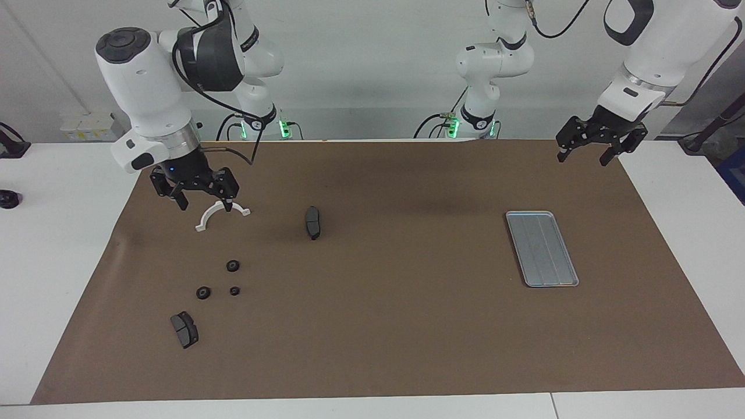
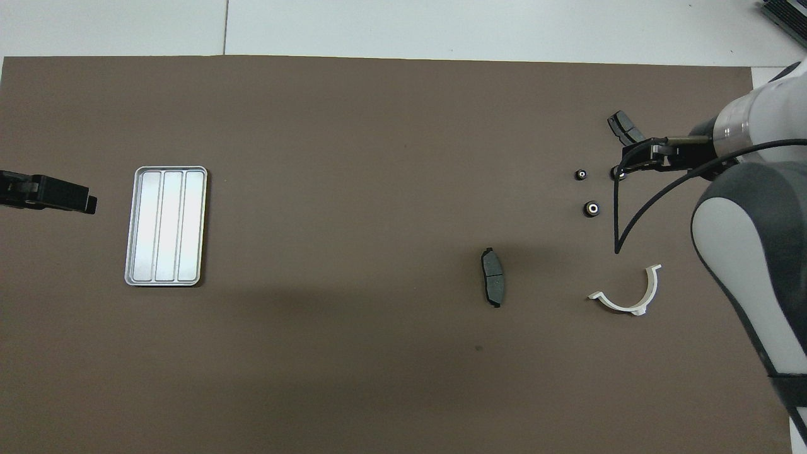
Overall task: Pick bearing gear from pile to tray
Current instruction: 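Reach the right gripper to the pile and grasp a black gear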
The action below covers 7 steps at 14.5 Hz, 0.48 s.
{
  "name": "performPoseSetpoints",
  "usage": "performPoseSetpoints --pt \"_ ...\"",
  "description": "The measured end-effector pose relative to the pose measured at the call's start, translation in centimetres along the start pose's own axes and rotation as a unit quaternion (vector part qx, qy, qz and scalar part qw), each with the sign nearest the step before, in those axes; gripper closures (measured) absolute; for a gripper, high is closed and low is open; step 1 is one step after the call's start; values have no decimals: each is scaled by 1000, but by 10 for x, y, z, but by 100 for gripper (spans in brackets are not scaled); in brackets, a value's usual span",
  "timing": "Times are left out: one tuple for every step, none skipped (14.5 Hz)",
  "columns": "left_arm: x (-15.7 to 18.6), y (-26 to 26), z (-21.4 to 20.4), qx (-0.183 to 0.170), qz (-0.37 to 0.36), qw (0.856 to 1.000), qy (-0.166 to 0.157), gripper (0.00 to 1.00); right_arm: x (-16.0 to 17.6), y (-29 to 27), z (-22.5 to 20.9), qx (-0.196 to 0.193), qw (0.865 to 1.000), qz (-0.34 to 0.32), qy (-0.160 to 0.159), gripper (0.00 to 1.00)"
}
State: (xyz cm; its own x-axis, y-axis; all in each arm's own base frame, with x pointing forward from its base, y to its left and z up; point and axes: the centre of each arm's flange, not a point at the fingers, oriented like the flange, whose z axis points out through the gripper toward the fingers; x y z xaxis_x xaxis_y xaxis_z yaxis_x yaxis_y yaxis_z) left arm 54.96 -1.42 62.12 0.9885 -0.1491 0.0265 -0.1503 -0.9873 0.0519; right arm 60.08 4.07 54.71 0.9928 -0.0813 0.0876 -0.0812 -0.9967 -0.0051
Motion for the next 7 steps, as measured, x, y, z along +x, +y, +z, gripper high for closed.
performPoseSetpoints --pt "0 0 0 0 0 1000 0 0 0 0 5 -1 1000 0 -5 0" --pt "0 0 0 0 0 1000 0 0 1 1 12 -1 1000 -2 -10 0" --pt "0 0 0 0 0 1000 0 0 3 2 21 -2 1000 -4 -16 0" --pt "0 0 0 0 0 1000 0 0 7 3 32 -2 1000 -7 -21 0" --pt "0 0 0 0 0 1000 0 0 12 4 45 -2 1000 -9 -23 0" --pt "0 0 0 0 0 1000 0 0 18 5 58 -4 1000 -10 -25 0" --pt "0 0 0 0 0 1000 0 0 23 8 72 -7 1000 -12 -28 0"
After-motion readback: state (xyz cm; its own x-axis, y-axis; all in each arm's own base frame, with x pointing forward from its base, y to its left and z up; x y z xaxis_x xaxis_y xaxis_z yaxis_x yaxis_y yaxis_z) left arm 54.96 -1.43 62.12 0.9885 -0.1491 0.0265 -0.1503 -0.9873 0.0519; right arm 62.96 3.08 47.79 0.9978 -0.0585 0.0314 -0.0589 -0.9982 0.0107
